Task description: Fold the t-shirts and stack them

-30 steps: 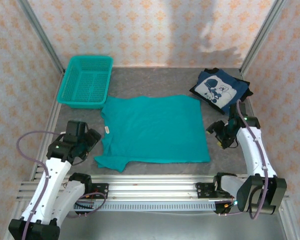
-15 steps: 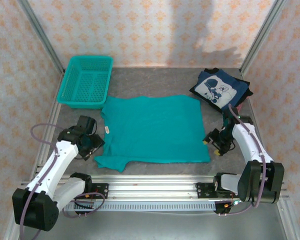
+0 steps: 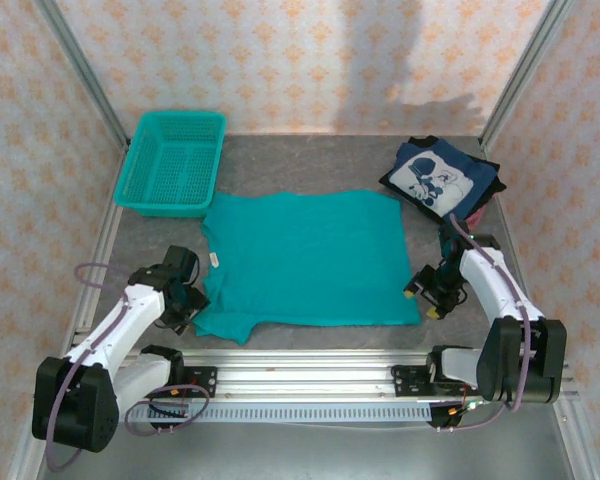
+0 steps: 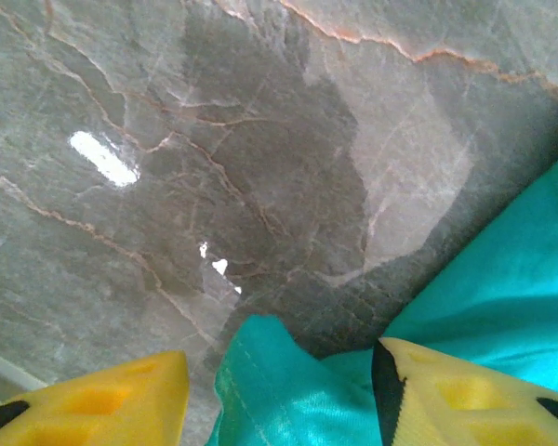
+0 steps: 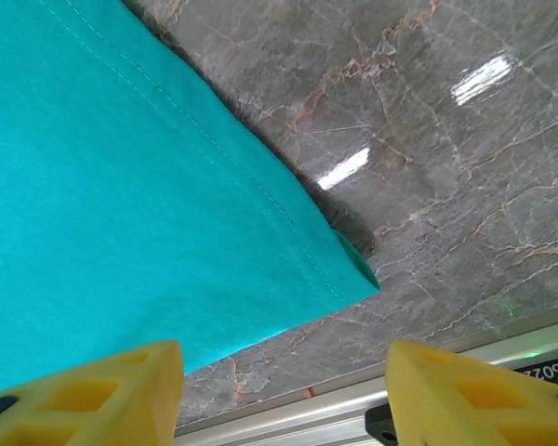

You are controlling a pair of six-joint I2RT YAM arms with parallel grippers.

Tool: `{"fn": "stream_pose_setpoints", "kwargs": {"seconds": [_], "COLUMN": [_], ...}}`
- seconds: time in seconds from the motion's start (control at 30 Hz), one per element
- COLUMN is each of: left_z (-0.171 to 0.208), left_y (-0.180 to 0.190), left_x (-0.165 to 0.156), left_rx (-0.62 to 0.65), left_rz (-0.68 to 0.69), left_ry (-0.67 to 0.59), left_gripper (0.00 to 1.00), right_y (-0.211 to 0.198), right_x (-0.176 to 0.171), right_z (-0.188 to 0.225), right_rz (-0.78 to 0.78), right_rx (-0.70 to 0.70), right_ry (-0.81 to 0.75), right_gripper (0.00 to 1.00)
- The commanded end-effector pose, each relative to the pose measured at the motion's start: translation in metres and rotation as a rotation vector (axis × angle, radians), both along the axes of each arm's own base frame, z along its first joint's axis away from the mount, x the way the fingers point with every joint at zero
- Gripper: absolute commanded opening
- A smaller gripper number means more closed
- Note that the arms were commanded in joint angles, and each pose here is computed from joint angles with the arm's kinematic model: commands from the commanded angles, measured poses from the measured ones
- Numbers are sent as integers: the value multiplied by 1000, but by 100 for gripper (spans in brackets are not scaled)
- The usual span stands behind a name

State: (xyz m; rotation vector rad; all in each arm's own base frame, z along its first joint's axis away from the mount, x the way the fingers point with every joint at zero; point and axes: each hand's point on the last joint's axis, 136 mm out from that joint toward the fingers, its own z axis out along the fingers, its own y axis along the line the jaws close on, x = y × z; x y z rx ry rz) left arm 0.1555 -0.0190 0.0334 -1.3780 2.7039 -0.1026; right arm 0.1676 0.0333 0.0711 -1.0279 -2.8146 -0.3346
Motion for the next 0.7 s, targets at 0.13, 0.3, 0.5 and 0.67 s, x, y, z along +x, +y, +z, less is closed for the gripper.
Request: {"fn": "stream_pose_setpoints", "kwargs": {"seconds": [0.13,0.3,0.5,0.67], "left_z": [-7,-2,-2,2], "left_y": [-1,-2,-5,-7], "left_x": [19,14,5,6], "left_rx": [2,-11,-36,-50], "left_rz": [41,34,36,29], "left_ry": [-60,-77,-81,-95], "left_gripper": [19,11,8,8], "right_y": [-3,-1,3,4], "right_x": [-10,-12,-19,-24], "right_z": [-8,-11,-18,-25], "right_rz": [8,22,42,48], "right_rx": [-43,-43,-53,-86], "right_ry": [49,69,125,168], "right_gripper": [57,53,50,48]}}
